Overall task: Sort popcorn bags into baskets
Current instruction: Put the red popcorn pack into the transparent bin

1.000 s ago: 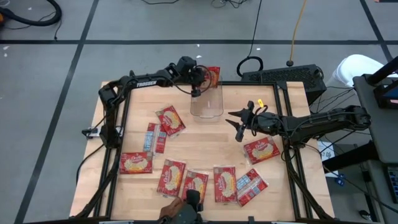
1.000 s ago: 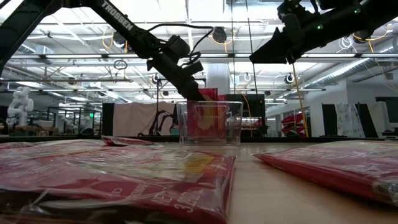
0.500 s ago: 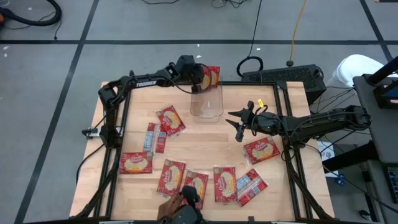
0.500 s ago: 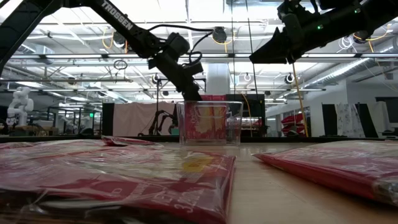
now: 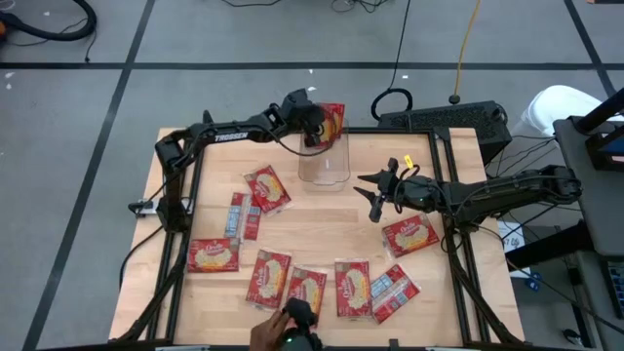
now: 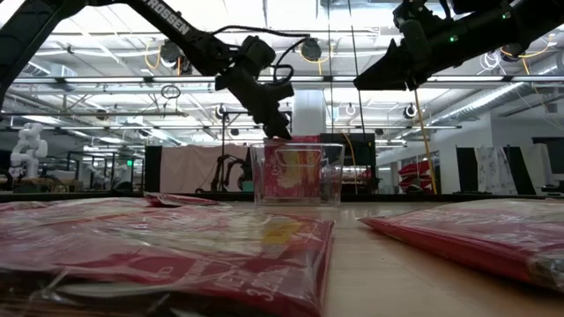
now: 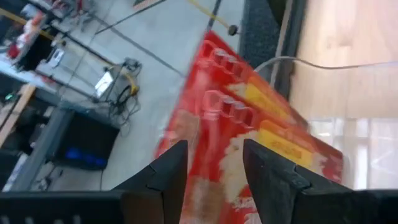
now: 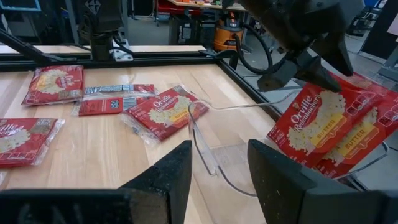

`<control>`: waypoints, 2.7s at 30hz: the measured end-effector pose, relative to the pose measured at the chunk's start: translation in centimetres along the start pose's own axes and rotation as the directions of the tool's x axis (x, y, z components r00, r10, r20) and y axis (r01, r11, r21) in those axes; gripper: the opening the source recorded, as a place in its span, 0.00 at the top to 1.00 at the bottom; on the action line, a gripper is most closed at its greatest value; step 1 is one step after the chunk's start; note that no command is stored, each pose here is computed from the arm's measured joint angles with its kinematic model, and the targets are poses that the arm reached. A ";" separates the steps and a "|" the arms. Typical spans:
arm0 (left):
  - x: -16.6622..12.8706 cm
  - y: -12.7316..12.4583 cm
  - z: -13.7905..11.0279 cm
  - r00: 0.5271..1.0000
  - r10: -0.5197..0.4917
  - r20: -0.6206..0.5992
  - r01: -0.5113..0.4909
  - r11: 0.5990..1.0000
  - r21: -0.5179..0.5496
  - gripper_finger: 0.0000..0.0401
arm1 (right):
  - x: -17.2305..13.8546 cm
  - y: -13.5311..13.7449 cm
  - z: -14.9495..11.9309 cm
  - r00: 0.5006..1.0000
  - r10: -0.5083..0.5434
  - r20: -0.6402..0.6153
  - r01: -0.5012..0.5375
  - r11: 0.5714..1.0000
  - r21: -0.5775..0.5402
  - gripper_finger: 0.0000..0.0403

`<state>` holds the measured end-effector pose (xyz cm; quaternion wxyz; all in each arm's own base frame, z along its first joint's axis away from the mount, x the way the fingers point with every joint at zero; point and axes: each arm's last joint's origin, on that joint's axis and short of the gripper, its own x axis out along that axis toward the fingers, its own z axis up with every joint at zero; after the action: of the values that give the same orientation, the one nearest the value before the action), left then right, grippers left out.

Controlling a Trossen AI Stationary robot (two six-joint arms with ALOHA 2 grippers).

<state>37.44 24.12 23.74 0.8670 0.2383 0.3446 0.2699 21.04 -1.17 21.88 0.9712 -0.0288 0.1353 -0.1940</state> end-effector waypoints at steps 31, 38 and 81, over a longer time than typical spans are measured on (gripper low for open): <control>-2.1 6.3 -5.6 0.952 -0.295 0.079 0.304 0.887 -0.348 0.39 | 0.0 0.0 -0.1 1.000 0.004 -0.012 -0.004 1.000 -0.011 0.63; -1.6 6.1 -6.9 0.957 -0.257 0.137 0.290 0.883 -0.369 0.38 | 0.0 0.1 -0.1 1.000 0.007 -0.012 -0.008 1.000 -0.013 0.63; 0.0 2.9 -4.9 0.963 -0.159 0.216 0.228 0.911 -0.345 0.92 | 0.0 0.1 0.0 1.000 0.010 0.002 -0.010 1.000 -0.012 0.63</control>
<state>33.00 27.36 22.26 0.9466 0.0607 0.2288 0.2190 21.06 -1.03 21.90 0.9721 -0.0341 0.1358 -0.1884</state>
